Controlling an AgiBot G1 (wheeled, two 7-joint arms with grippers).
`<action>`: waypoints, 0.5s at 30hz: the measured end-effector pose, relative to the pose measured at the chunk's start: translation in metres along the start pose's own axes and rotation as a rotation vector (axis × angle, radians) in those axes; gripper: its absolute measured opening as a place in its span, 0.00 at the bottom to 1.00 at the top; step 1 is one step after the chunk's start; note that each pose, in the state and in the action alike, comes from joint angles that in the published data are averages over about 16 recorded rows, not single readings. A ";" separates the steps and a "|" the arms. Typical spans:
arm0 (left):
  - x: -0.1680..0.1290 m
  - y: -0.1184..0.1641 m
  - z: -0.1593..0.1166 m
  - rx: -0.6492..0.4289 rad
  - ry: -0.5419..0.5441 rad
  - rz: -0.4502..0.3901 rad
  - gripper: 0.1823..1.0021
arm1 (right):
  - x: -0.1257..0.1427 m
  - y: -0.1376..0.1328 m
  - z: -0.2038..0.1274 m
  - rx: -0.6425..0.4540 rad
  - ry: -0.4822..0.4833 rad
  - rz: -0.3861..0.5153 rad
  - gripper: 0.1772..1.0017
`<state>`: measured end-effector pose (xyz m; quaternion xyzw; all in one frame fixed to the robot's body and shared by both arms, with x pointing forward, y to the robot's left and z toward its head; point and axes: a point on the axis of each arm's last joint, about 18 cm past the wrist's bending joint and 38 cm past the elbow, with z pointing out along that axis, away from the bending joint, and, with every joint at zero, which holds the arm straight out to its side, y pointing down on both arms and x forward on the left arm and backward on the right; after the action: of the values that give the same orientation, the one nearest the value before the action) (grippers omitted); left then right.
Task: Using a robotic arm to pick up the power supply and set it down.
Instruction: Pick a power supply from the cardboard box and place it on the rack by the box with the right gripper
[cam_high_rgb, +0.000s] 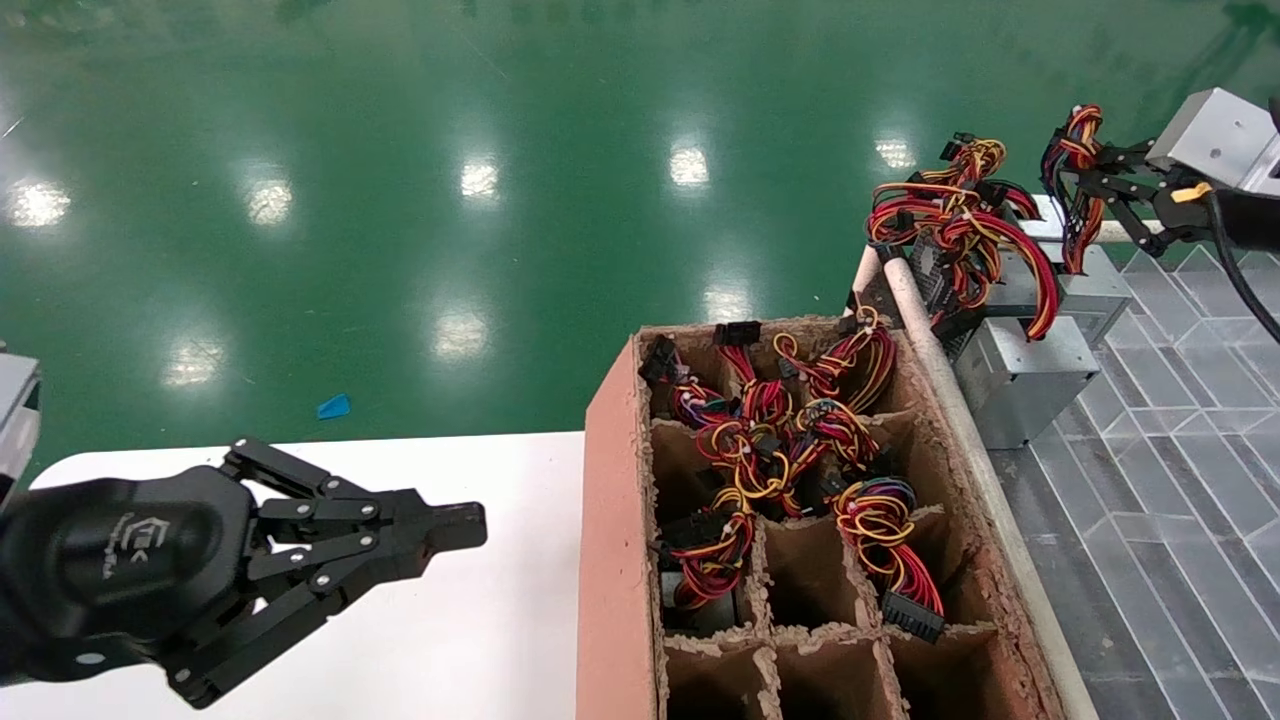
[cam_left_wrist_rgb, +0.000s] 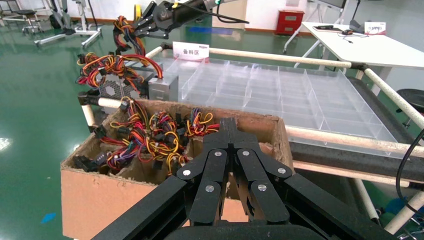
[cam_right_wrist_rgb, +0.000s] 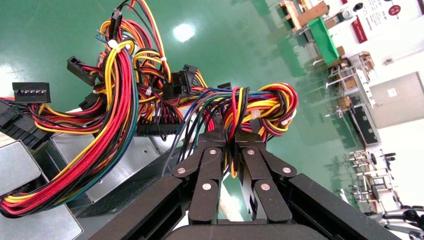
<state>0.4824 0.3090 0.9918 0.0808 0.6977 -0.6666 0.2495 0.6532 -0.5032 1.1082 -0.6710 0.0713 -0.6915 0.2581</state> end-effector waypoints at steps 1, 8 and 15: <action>0.000 0.000 0.000 0.000 0.000 0.000 0.01 | 0.000 0.000 0.000 -0.001 -0.001 0.002 0.04; 0.000 0.000 0.000 0.000 0.000 0.000 0.01 | -0.001 0.000 0.001 -0.004 -0.008 0.010 0.08; 0.000 0.000 0.000 0.000 0.000 0.000 0.01 | 0.001 0.000 -0.001 -0.012 -0.020 -0.001 0.16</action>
<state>0.4824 0.3090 0.9918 0.0808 0.6977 -0.6666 0.2495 0.6517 -0.5034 1.1089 -0.6794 0.0726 -0.6846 0.2541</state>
